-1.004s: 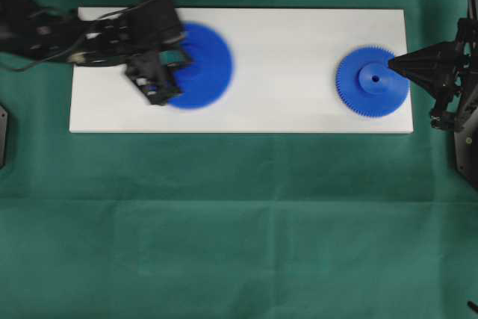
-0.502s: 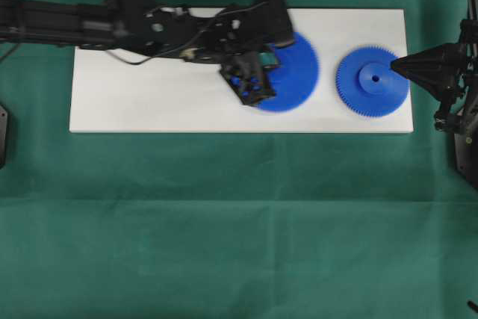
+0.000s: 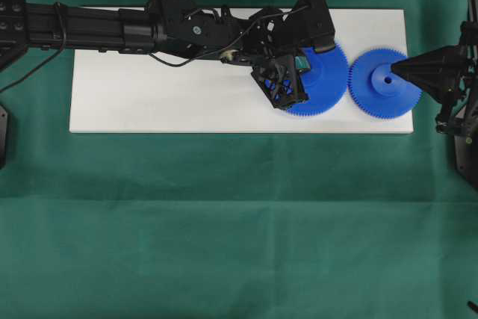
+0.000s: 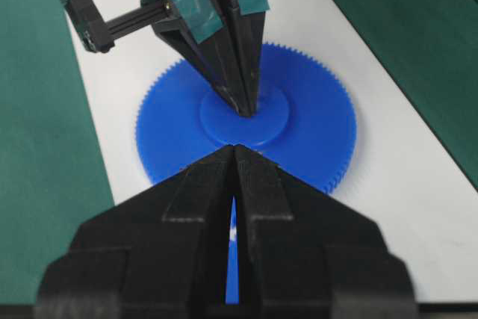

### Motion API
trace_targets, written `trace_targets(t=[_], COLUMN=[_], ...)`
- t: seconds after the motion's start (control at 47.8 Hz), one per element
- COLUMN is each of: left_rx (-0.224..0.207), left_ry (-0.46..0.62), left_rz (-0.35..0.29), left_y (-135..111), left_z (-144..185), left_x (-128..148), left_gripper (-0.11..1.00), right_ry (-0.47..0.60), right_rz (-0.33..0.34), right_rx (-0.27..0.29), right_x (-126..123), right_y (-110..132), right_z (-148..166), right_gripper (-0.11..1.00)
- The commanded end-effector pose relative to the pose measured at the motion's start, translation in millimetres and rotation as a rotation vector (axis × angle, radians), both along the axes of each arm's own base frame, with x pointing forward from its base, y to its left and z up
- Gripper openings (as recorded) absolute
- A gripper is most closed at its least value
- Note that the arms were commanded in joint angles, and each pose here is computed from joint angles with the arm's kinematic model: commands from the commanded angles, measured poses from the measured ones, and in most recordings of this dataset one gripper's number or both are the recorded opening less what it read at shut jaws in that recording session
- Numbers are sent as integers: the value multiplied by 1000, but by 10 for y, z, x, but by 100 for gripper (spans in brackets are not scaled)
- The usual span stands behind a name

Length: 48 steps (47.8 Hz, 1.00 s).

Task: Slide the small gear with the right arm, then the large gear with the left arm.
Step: 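Slide the large blue gear right with the left gripper to mesh with small gear, then slide the large blue gear back left to its starting spot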

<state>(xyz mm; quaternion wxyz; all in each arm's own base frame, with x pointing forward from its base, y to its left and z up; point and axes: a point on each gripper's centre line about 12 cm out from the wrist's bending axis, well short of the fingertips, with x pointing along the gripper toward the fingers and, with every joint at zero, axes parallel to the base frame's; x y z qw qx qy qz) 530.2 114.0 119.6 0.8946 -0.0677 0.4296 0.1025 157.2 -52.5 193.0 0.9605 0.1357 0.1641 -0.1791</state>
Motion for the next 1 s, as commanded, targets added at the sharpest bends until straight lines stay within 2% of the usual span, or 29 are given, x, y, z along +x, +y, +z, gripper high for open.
trace_targets(t=[0.0, 0.983], left_rx=[0, -3], left_ry=[3, 17], left_rz=[-9, -9], left_y=[-53, -65], left_z=[57, 35], left_x=[-12, -72], left_gripper=[0, 0], right_ry=[-17, -13], right_rz=[4, 4], right_rx=[-8, -8], right_x=[15, 14], right_y=[0, -1], right_z=[47, 44], right_gripper=[51, 51])
